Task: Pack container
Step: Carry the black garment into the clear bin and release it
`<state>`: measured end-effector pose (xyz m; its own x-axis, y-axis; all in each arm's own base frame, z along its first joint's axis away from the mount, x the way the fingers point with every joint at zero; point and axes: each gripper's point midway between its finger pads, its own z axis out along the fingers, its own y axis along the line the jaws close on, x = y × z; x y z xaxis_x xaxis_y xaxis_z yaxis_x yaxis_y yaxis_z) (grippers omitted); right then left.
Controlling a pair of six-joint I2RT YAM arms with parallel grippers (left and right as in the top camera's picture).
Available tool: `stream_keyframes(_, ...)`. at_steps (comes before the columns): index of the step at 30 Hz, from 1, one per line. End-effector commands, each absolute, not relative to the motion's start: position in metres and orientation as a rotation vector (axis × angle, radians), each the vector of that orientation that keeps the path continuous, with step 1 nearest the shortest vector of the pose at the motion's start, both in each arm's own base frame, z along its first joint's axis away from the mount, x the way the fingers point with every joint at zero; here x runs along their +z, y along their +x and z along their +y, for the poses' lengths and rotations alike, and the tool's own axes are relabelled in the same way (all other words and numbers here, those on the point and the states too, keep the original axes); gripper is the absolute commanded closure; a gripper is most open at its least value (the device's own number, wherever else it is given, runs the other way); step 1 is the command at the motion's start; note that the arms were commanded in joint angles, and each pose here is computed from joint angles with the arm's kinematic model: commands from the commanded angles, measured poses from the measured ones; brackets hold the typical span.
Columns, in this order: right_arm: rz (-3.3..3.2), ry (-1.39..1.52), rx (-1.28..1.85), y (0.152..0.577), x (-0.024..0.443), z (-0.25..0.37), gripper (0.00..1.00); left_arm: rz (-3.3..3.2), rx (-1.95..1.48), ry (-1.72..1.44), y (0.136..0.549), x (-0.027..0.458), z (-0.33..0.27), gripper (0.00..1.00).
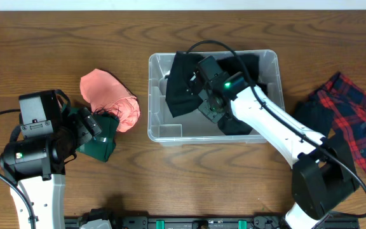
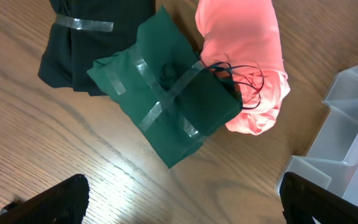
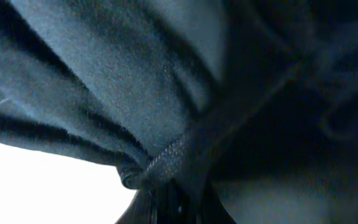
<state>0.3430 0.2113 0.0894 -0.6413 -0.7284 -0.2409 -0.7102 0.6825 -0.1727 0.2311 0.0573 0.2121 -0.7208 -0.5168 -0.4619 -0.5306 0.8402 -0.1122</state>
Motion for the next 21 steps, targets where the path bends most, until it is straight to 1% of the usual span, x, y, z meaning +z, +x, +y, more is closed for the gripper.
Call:
stream_keyframes(1,2.556,-1.269,-0.002,0.333,0.099,0.221,0.99,2.508,0.052,-0.790,0.232,0.219,0.061,0.02)
stream_keyframes(3,2.556,-1.333,0.009,0.326,0.097,0.219,0.99,2.508,0.052,-0.790,0.233,0.219,0.061,0.02)
stream_keyframes(4,2.560,-1.333,0.006,0.325,0.097,0.219,0.97,2.508,0.052,-0.790,0.233,0.219,0.061,0.02)
stream_keyframes(7,2.554,-1.324,0.003,0.328,0.098,0.218,0.62,2.508,0.052,-0.790,0.232,0.219,0.061,0.02)
stream_keyframes(8,2.551,-1.314,-0.004,0.329,0.099,0.218,0.54,2.508,0.052,-0.790,0.232,0.219,0.061,0.02)
stream_keyframes(9,2.551,-1.288,-0.020,0.332,0.101,0.217,0.48,2.508,0.052,-0.790,0.232,0.219,0.061,0.02)
stream_keyframes(12,2.523,-1.167,-0.093,0.343,0.126,0.210,0.38,2.508,0.052,-0.790,0.233,0.219,0.061,0.02)
stream_keyframes(14,2.478,-1.016,-0.166,0.356,0.156,0.199,0.36,2.508,0.052,-0.790,0.233,0.219,0.061,0.02)
stream_keyframes(15,2.447,-0.900,-0.213,0.365,0.176,0.188,0.25,2.507,0.052,-0.790,0.233,0.219,0.061,0.02)
stream_keyframes(16,2.405,-0.748,-0.260,0.373,0.200,0.174,0.19,2.507,0.052,-0.790,0.233,0.219,0.061,0.02)
stream_keyframes(17,2.375,-0.627,-0.286,0.378,0.217,0.161,0.10,2.507,0.053,-0.790,0.233,0.219,0.061,0.02)
stream_keyframes(18,2.337,-0.423,-0.305,0.382,0.242,0.138,0.02,2.507,0.053,-0.790,0.233,0.219,0.061,0.02)
stream_keyframes(21,2.294,0.027,-0.245,0.375,0.278,0.080,0.01,2.507,0.053,-0.790,0.233,0.219,0.061,0.02)
